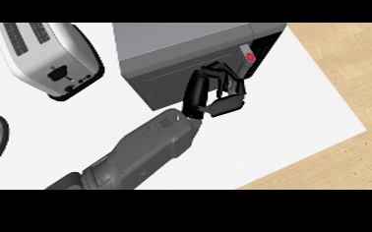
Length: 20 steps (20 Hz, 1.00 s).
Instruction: Pick up the milk, place it into the microwave and close the microwave
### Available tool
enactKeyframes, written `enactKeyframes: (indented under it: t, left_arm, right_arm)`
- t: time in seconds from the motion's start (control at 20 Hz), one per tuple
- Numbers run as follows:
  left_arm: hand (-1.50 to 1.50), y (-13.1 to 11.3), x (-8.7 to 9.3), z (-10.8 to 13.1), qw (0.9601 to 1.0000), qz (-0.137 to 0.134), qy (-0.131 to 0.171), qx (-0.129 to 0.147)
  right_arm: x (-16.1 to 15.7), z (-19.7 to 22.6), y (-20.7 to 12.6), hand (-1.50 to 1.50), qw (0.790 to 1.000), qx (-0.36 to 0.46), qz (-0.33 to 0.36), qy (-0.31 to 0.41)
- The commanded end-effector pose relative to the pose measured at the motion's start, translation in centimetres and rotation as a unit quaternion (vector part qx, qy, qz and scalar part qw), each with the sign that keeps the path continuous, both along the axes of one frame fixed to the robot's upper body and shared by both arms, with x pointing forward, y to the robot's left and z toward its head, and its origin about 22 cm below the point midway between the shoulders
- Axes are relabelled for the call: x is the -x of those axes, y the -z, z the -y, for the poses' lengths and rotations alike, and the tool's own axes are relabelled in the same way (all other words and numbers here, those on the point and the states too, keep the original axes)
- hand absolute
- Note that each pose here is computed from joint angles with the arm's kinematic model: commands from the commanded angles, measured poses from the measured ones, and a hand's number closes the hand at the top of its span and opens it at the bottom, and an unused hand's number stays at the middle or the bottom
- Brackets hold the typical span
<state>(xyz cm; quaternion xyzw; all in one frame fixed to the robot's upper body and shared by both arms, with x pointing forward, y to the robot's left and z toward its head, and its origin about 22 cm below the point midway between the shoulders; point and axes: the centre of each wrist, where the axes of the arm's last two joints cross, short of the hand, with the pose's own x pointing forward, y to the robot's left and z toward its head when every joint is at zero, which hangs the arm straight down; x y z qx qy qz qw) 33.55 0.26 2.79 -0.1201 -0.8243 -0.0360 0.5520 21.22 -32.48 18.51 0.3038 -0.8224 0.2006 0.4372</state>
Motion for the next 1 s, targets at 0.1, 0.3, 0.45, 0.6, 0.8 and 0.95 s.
enactKeyframes:
  t: [0.1, 0.3, 0.45, 0.6, 0.8, 0.95]
  left_arm:
    - [1.50, 0.3, -2.2, -1.0, 0.9960, -0.044, -0.053, -0.056]
    - [1.50, 1.3, -2.2, -1.7, 0.9931, -0.073, -0.072, -0.057]
    - [1.50, 2.0, -2.1, -2.1, 0.9900, -0.087, -0.085, -0.071]
    - [1.50, 2.9, -1.8, -2.7, 0.9850, -0.110, -0.114, -0.067]
    - [-1.50, 3.2, -1.7, -2.7, 0.9863, -0.119, -0.100, -0.055]
    - [-1.50, 3.9, -1.3, -2.9, 0.9851, -0.129, -0.096, -0.061]
  right_arm:
    - [-0.1, -0.3, -0.4, -1.50, 0.999, -0.003, -0.001, -0.037]
    - [0.1, 0.1, -0.9, -1.50, 0.999, -0.005, 0.006, -0.032]
    - [0.4, 0.5, -1.3, -1.50, 0.999, 0.005, 0.010, -0.030]
    - [0.8, 0.5, -1.1, -1.50, 1.000, -0.005, 0.003, -0.024]
    - [1.2, 1.1, -1.5, -1.50, 1.000, -0.001, 0.001, -0.011]
    - [1.8, 1.0, -1.6, -1.50, 1.000, 0.003, -0.004, -0.012]
